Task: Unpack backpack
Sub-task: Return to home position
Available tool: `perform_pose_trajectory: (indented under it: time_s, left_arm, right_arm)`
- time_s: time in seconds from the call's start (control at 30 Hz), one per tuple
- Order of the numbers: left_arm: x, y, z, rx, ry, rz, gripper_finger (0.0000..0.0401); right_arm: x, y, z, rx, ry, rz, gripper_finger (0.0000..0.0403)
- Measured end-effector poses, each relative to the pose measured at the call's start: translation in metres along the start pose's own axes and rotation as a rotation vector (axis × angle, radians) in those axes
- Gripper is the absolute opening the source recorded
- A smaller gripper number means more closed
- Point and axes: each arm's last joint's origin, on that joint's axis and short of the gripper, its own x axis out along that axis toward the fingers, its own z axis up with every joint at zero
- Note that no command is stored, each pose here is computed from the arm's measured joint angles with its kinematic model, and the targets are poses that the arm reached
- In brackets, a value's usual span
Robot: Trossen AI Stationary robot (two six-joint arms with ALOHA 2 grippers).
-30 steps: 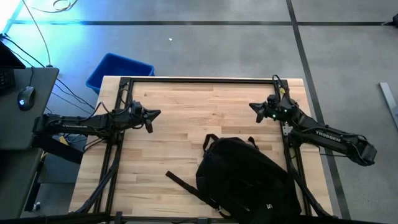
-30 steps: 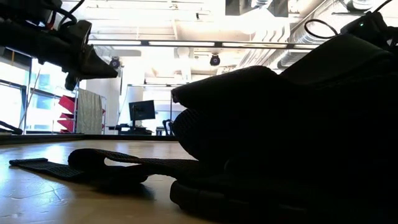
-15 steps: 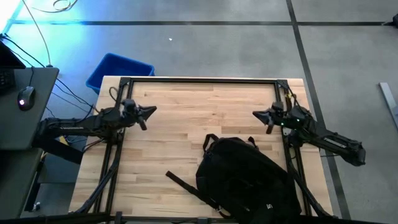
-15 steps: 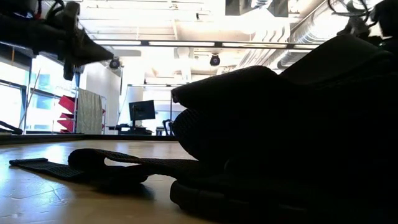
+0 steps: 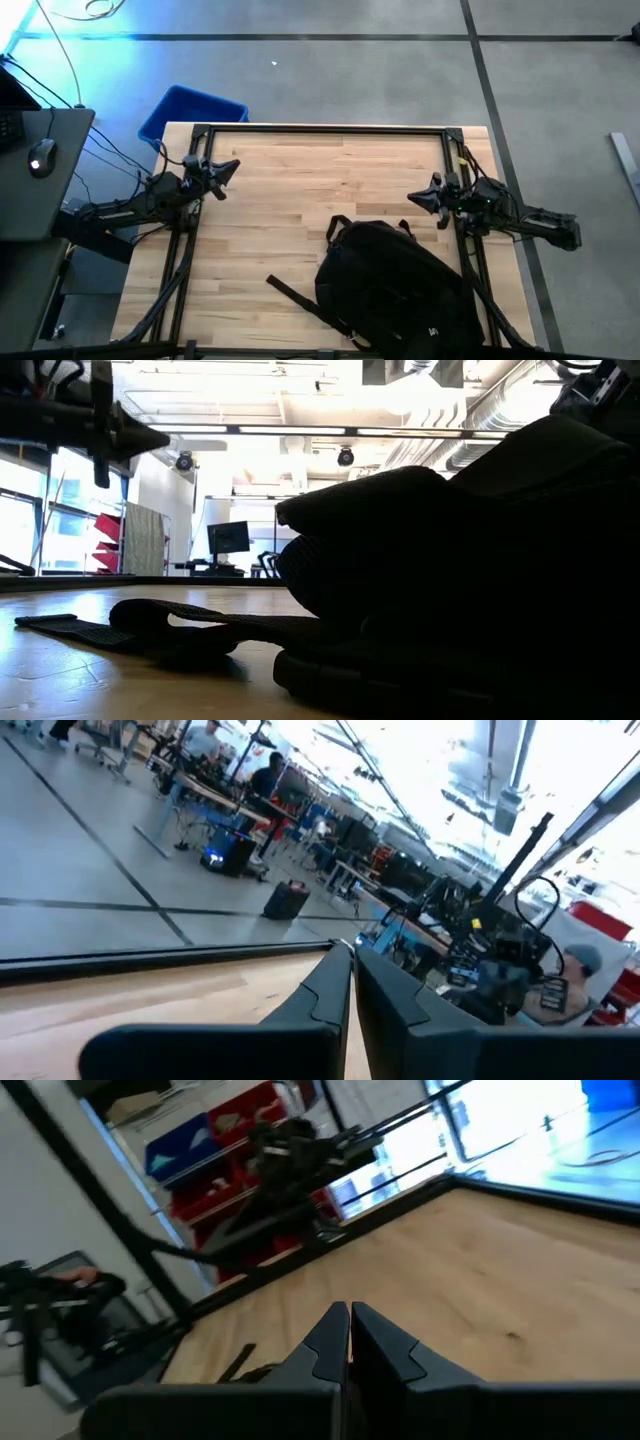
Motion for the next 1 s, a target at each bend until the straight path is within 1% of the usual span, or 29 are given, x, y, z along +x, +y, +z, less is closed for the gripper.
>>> perform_pose_trajectory:
  time_s: [0.07, 0.1, 0.17, 0.27, 0.4, 0.93, 0.97, 1.0]
  left_arm:
    - [0.002, 0.007, -0.013, 0.002, 0.006, 0.013, 0.0]
    - [0.002, 0.009, -0.016, 0.027, 0.041, 0.034, 0.0]
    - [0.002, 0.008, -0.017, 0.036, 0.05, 0.021, 0.0]
    - [0.002, 0.007, -0.014, 0.031, 0.037, -0.004, 0.0]
    - [0.002, 0.008, -0.017, 0.042, 0.059, 0.001, 0.0]
    - [0.002, 0.008, -0.018, 0.047, 0.066, 0.008, 0.0]
    - [0.002, 0.008, -0.018, 0.046, 0.066, 0.008, 0.0]
    - [0.002, 0.008, -0.018, 0.047, 0.066, 0.008, 0.0]
  right_arm:
    - [0.0, 0.001, -0.001, -0.001, 0.006, 0.014, 0.0]
    - [0.0, 0.001, -0.001, -0.001, 0.009, 0.018, 0.0]
    - [0.002, 0.0, -0.004, -0.002, 0.002, 0.029, 0.0]
    - [0.008, -0.007, -0.018, -0.006, -0.043, 0.044, 0.0]
    - [0.008, -0.007, -0.016, -0.009, -0.073, 0.042, 0.0]
    - [0.009, -0.008, -0.017, -0.007, -0.057, 0.038, 0.0]
    - [0.009, -0.008, -0.017, -0.01, -0.057, 0.039, 0.0]
    - [0.009, -0.008, -0.017, -0.055, -0.059, 0.035, 0.0]
